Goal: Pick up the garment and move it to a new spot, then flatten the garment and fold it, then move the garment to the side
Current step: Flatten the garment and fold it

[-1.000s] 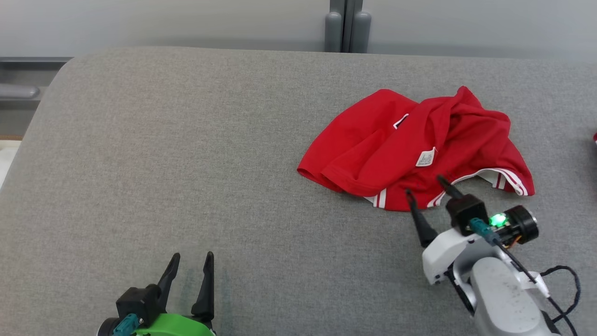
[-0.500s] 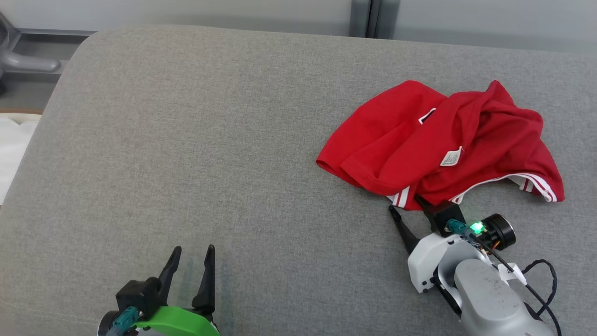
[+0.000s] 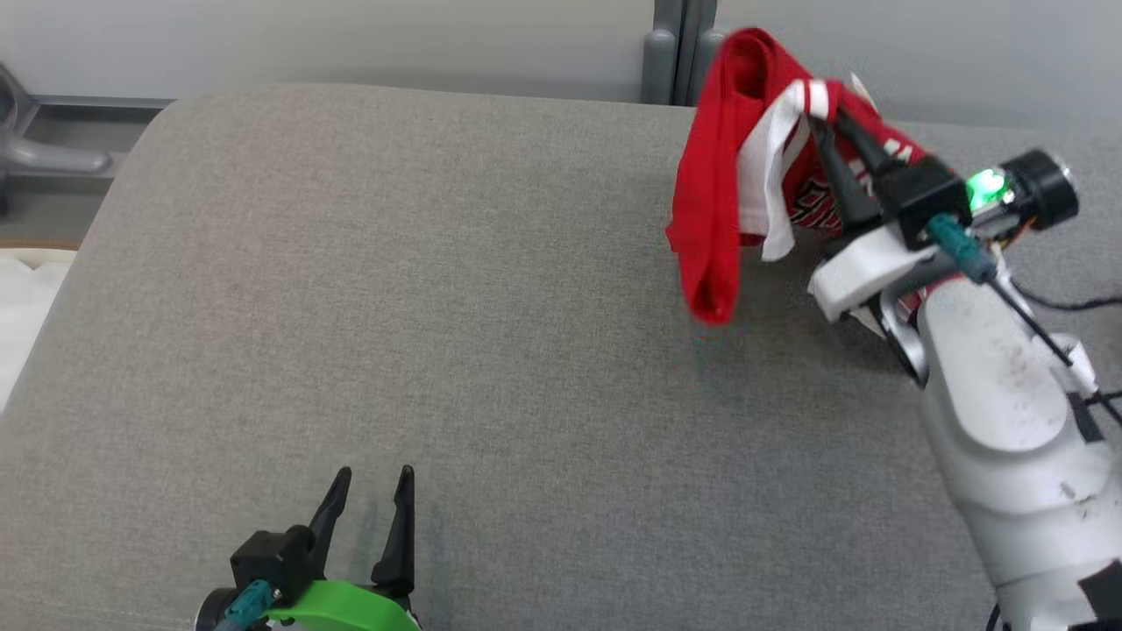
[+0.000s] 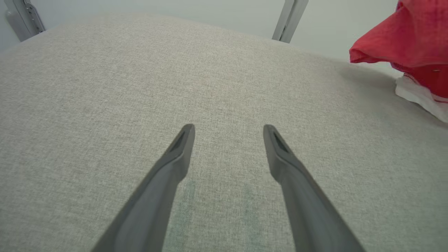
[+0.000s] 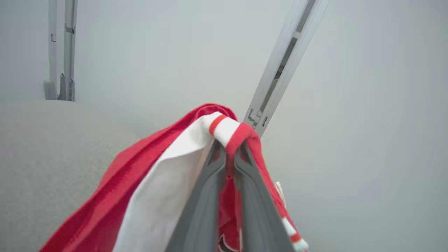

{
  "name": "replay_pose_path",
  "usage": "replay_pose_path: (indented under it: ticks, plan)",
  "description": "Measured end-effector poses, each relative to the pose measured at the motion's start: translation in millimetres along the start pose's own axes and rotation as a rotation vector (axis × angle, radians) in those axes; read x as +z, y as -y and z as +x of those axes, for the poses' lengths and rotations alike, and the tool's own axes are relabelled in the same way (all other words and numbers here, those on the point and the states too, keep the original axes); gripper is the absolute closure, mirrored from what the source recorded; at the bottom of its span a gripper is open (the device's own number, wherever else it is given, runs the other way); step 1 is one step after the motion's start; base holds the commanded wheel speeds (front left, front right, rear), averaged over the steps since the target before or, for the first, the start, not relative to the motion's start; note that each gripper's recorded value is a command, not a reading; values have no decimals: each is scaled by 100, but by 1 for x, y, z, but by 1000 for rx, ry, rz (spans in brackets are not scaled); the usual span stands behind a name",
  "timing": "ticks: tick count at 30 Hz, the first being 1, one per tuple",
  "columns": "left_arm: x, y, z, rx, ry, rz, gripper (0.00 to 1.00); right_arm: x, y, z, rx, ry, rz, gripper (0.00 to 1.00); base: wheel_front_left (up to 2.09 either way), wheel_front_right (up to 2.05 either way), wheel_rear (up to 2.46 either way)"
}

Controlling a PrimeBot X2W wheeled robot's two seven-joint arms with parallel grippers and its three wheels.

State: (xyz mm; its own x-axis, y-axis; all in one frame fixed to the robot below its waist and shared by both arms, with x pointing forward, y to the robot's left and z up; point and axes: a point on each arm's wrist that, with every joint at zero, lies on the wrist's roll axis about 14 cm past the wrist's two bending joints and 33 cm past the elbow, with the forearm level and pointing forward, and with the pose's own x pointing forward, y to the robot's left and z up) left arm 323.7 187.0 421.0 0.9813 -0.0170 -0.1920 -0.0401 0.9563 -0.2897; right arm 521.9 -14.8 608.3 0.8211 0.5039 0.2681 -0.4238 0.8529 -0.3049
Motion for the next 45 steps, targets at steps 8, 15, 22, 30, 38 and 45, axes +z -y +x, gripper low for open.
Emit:
replay_pose_path:
  ticks: [8,15,22,30,38,45]
  plan:
    - [1,0,-19,21,25,-15,0,110,-9,55,110,238,-172,100,0,0,0]
    - [-2,-17,-41,93,34,-34,0,156,-28,75,162,333,-190,100,0,0,0]
    - [2,-15,-45,86,58,-30,0,94,-25,38,173,187,-126,100,0,0,0]
    - [11,5,-25,6,70,-13,0,-4,16,-59,100,-62,-18,100,0,0,0]
    - [10,30,-3,-82,51,0,0,-95,72,-170,-123,-377,78,0,0,0,0]
    - [9,39,15,-121,35,13,0,-78,107,-174,-299,-303,46,0,0,0,0]
